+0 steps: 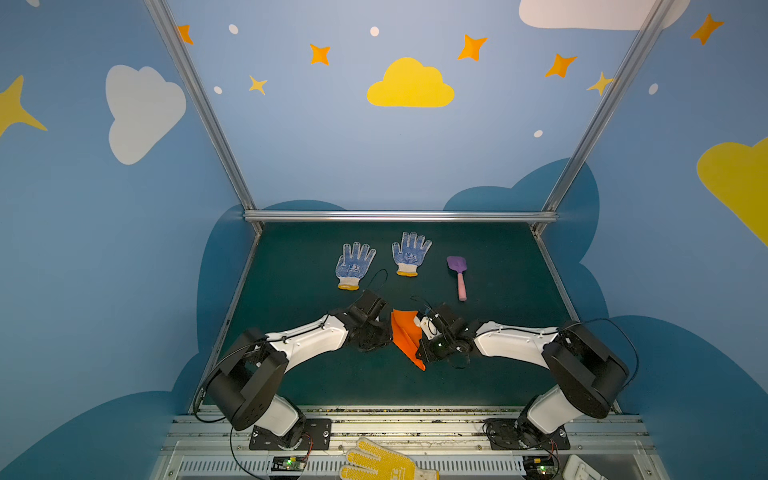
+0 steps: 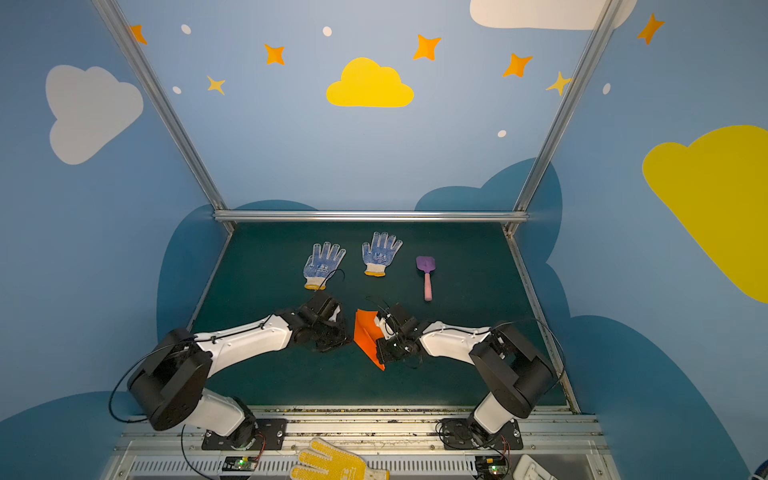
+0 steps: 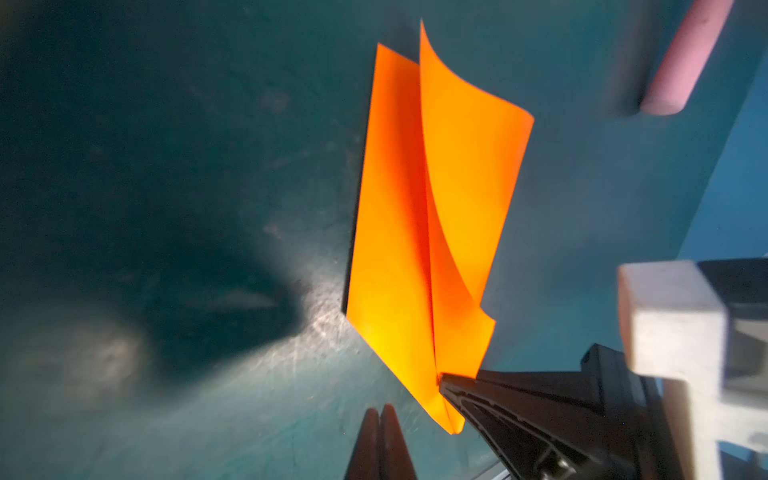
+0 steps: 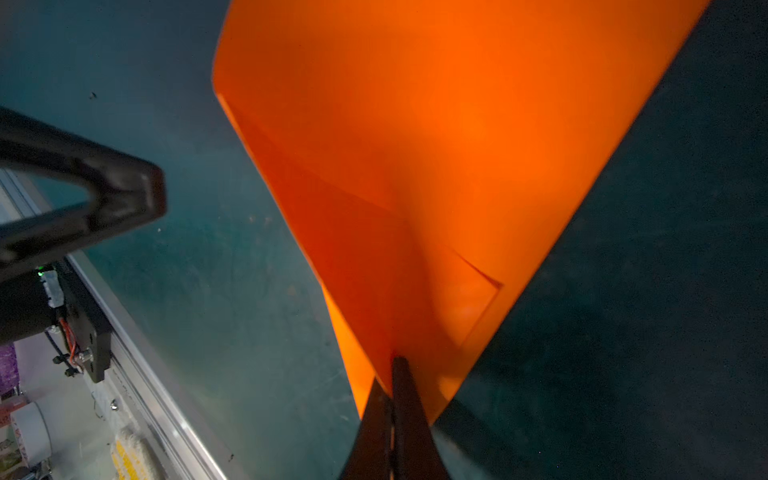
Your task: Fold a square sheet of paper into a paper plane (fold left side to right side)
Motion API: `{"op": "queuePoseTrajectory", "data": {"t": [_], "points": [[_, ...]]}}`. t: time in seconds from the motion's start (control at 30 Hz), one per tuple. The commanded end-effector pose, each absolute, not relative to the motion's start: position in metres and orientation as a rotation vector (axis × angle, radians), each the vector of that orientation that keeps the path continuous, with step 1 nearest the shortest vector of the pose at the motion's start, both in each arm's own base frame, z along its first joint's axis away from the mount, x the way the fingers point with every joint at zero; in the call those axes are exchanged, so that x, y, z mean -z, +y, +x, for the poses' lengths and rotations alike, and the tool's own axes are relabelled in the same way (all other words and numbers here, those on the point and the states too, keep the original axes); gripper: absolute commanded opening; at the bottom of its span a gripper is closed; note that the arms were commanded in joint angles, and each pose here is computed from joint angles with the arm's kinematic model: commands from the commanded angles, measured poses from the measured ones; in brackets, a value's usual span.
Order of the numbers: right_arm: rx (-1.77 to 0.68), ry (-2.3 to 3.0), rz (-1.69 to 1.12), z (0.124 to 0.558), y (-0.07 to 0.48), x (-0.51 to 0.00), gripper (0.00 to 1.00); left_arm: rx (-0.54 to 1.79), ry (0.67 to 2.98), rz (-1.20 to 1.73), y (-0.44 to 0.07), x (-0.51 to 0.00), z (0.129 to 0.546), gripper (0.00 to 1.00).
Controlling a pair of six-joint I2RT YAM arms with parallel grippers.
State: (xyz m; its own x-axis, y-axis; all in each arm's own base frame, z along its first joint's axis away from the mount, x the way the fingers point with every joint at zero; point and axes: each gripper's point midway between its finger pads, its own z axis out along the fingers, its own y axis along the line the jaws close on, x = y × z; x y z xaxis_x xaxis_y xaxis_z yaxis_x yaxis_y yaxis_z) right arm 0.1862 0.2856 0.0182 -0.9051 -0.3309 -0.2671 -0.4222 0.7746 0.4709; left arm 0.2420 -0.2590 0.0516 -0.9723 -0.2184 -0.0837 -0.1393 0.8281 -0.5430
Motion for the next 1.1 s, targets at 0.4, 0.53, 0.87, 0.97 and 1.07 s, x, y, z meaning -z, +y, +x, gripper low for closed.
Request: {"op": "queuePoseTrajectory", "data": {"t": [0.4, 0.53, 0.87, 0.97, 1.07], "points": [[-0.725, 2.878, -0.585, 0.175, 0.273, -0.010, 0.07, 0.821, 2.912, -0.134, -0.289, -0.030, 0.264, 0.04], [-0.736, 2.869, -0.591, 0.176, 0.276, -0.015, 0.14, 0.785, 2.961, -0.123, -0.287, -0.015, 0.260, 0.04], [-0.735, 2.828, -0.613, 0.187, 0.283, -0.034, 0.24, 0.734, 3.005, -0.206, -0.270, 0.001, 0.242, 0.04], [-0.737, 2.824, -0.608, 0.189, 0.284, -0.036, 0.23, 0.736, 3.013, -0.232, -0.267, 0.004, 0.237, 0.04], [-0.749, 2.821, -0.604, 0.190, 0.286, -0.039, 0.22, 0.741, 3.019, -0.246, -0.267, 0.005, 0.234, 0.04]]}}
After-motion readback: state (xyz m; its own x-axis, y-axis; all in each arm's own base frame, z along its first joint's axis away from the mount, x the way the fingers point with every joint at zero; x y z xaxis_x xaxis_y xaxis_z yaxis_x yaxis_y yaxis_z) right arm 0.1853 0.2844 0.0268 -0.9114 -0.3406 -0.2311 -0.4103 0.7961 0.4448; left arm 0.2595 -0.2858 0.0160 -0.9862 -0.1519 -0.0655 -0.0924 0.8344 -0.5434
